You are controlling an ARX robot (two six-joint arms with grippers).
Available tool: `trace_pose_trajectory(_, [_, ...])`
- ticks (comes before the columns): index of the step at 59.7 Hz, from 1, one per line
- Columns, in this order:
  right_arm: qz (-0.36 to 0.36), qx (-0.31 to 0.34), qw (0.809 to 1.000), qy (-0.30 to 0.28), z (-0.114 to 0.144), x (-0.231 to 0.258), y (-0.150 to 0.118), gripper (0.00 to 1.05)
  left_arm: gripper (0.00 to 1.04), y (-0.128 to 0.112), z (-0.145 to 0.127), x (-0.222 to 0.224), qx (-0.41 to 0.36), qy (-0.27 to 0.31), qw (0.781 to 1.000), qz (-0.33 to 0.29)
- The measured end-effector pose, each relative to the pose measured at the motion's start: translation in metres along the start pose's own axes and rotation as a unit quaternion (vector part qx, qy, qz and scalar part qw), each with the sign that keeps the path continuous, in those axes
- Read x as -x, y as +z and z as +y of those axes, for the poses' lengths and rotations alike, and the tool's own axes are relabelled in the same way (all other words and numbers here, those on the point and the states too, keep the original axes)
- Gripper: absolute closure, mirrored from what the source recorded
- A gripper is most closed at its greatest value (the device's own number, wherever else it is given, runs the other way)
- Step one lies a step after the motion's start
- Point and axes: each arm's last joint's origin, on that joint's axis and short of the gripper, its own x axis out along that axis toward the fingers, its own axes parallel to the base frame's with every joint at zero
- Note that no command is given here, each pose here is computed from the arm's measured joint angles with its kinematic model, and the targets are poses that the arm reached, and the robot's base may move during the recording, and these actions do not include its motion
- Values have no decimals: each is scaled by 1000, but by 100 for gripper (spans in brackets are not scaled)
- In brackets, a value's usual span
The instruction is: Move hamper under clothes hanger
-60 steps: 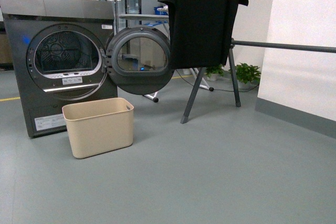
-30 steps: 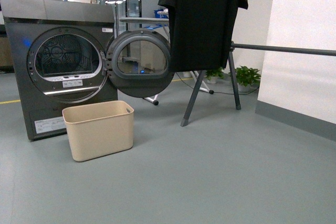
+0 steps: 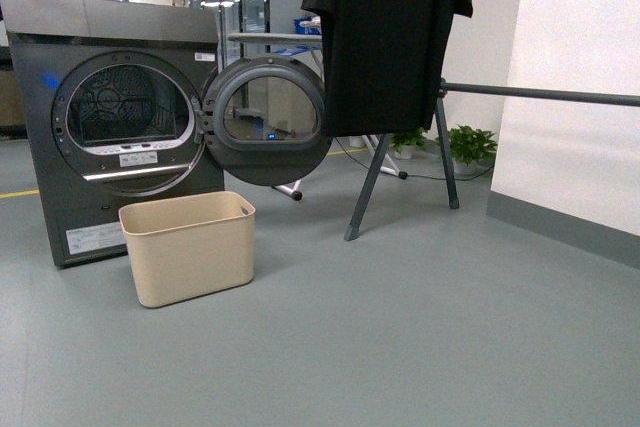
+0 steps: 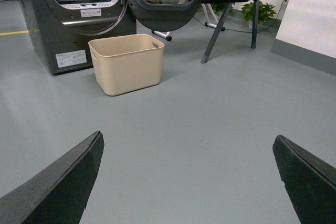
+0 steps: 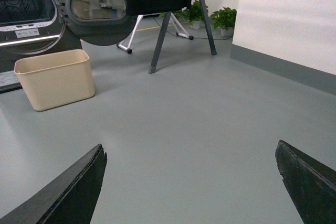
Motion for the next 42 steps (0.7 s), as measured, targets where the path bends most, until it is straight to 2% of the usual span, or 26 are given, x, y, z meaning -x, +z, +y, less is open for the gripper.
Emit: trace_pose_trajectory(42, [0,0,1000,0,0,0,0,8,7,0,0,0,0,0,1000,0])
